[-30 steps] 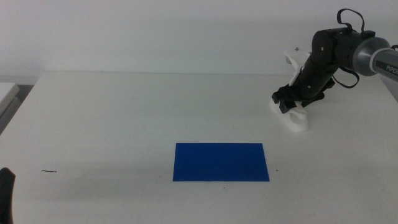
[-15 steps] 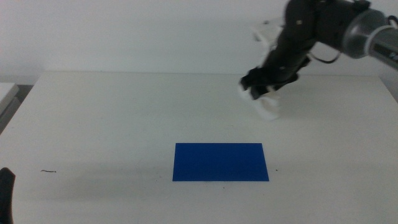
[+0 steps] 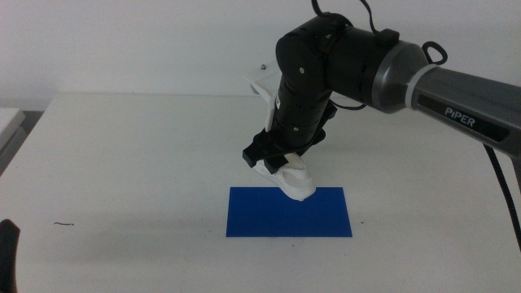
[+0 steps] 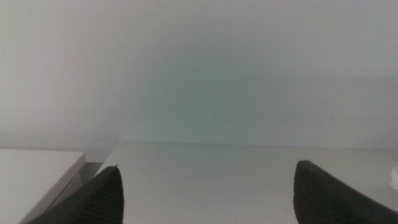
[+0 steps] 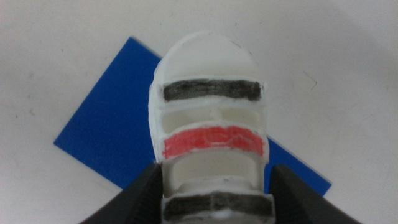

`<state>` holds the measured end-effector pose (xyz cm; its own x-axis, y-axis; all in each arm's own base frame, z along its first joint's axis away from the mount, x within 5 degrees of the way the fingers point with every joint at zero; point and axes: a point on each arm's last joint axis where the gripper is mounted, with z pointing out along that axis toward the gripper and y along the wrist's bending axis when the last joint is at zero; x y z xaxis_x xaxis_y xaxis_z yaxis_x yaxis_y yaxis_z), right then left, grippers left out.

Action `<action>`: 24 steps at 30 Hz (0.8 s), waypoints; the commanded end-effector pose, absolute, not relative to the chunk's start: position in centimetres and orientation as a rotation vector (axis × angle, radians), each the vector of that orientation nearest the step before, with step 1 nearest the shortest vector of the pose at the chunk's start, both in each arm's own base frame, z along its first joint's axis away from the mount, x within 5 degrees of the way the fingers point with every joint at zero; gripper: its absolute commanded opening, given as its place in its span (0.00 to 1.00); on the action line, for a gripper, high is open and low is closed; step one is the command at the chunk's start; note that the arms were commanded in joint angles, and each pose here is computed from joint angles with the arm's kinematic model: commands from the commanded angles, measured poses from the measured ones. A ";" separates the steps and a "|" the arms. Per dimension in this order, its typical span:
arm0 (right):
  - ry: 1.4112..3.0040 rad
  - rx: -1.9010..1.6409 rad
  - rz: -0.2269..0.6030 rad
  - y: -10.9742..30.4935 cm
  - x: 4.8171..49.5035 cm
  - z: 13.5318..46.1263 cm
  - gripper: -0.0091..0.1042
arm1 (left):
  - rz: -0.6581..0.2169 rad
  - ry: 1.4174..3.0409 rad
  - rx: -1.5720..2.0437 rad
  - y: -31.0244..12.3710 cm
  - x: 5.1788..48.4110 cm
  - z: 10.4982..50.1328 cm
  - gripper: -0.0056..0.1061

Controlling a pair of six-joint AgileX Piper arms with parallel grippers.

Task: Use one arm to grab the shoe from the table and place it on the mat.

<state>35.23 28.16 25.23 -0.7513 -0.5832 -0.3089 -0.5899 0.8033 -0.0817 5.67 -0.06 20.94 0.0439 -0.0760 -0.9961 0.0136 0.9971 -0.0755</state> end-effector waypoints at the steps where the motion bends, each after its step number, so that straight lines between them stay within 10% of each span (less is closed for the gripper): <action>1: 2.659 -0.910 -0.021 28.2 35.1 25.4 0.22 | -0.070 1.511 -0.051 -0.1 5.6 21.1 0.89; 11: 2.460 -1.353 -0.184 28.3 34.6 23.5 0.22 | -0.070 1.511 -0.051 -0.1 5.6 21.1 0.89; 24: 2.110 -1.876 -0.097 29.2 33.8 21.4 0.22 | -0.070 1.511 -0.051 -0.1 5.6 21.1 0.89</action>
<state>33.83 29.05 21.30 -0.1150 -0.9776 -0.1765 -0.9550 0.1578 -0.2514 5.67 -0.06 20.94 0.0439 -0.0760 -0.9961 0.0136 0.9971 -0.0755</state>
